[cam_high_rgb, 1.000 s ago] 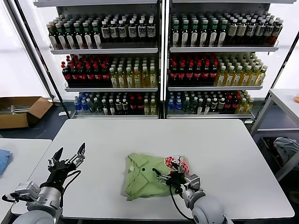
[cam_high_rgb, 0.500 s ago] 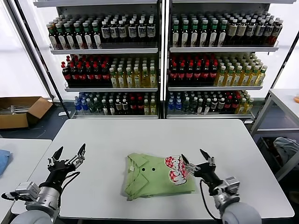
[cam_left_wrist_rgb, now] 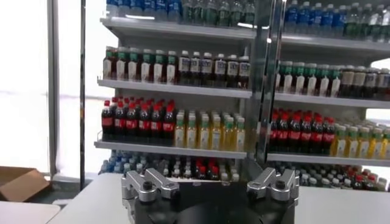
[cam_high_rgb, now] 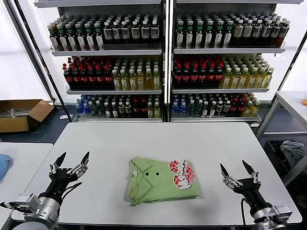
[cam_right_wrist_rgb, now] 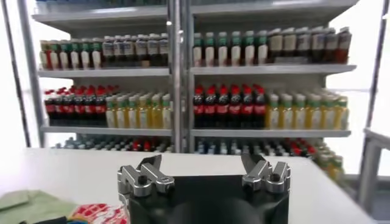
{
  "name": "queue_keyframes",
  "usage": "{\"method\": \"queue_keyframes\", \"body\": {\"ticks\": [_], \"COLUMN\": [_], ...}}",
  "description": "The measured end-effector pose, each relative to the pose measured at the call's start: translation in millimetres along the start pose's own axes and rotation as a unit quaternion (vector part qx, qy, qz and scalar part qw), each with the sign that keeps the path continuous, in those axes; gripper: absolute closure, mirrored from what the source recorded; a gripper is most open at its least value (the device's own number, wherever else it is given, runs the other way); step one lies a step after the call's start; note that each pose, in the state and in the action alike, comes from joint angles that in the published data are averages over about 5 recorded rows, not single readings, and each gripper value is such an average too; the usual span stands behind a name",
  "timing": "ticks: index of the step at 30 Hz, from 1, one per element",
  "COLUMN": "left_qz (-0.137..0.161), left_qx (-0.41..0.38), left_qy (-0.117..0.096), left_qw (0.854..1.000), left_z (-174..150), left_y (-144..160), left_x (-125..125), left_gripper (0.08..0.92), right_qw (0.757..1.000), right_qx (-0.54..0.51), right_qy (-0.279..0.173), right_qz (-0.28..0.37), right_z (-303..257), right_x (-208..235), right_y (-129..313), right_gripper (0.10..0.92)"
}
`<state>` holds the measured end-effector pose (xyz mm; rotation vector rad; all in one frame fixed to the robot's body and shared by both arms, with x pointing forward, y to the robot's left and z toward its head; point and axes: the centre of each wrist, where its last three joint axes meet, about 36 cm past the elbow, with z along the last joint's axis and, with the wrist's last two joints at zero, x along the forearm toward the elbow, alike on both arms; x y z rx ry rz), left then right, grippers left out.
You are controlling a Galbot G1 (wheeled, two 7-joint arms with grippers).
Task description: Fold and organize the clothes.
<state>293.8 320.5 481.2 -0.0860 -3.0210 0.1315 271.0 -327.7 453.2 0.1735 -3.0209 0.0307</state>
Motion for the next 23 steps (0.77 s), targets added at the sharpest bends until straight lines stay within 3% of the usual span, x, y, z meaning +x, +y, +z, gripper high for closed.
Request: {"method": "queue_keyframes", "body": {"ticks": [8,23], "left_qz": [0.007,0.013], "left_qx": [-0.026,-0.065], "left_qy": [0.003,-0.014], "left_qw": [1.000,0.998], "left_z": [11.0,13.7], "left_y": [12.6,36.4], "left_x": [8.1,27.8], "left_gripper": [0.177,0.177], "right_qw": [1.000,1.000], "right_qx": [0.004,0.016], "right_qy": [0.005,0.021], "right_qz": [0.010,-0.008], "right_z": [2.9,2.6], "right_x": [20.8,39.1], "right_y": [-2.0,-6.9], "right_gripper": [0.200,0.200]}}
